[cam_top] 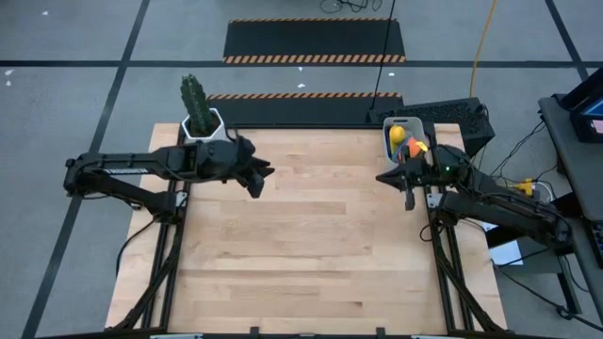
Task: Nest measuring cups in basket
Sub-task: Return to Home Position
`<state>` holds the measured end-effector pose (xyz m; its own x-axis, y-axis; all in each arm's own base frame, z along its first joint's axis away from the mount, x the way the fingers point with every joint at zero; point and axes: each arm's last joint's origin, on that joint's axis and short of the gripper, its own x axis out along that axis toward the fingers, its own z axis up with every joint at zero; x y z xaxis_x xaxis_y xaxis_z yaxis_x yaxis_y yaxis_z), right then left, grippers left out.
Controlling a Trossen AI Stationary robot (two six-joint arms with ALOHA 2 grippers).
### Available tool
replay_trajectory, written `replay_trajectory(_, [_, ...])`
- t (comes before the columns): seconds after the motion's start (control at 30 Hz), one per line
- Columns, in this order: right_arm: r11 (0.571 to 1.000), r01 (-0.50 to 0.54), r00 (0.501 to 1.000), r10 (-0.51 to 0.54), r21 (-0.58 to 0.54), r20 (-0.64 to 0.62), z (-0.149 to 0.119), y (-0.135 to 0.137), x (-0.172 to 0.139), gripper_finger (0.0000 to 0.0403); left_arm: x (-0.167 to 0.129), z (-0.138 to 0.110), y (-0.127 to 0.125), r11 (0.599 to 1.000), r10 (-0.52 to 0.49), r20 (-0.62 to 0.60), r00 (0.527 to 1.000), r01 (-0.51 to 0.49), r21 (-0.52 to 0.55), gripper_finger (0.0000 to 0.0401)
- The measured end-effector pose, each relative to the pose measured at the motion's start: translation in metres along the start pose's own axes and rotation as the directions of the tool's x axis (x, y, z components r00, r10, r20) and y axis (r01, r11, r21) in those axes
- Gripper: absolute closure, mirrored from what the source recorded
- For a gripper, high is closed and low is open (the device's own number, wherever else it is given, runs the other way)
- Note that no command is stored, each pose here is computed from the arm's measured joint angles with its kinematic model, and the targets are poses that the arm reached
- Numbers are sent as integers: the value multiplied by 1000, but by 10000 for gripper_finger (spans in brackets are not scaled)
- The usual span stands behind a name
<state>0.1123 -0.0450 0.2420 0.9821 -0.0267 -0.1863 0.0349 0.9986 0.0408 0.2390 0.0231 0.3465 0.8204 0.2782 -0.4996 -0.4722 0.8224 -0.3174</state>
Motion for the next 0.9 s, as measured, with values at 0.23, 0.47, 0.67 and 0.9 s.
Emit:
replay_trajectory(0.23, [999, -32, 999, 32, -39, -5, -18, 6, -1, 403, 16, -25, 11, 998, 48, -74, 996, -44, 54, 390])
replay_trajectory(0.47, [998, -25, 1000, 24, -51, -14, -37, 8, 1, 403, 30, -47, 20, 993, 41, -84, 996, -31, 110, 383])
replay_trajectory(0.67, [997, -11, 1000, 11, -75, 11, -49, 9, 1, 403, 44, -70, 28, 989, -15, -81, 997, 27, 143, 397])
replay_trajectory(0.9, [995, -12, 1000, 13, -100, 4, -73, 10, 1, 403, 54, -99, 41, 985, 2, -118, 993, 18, 171, 397])
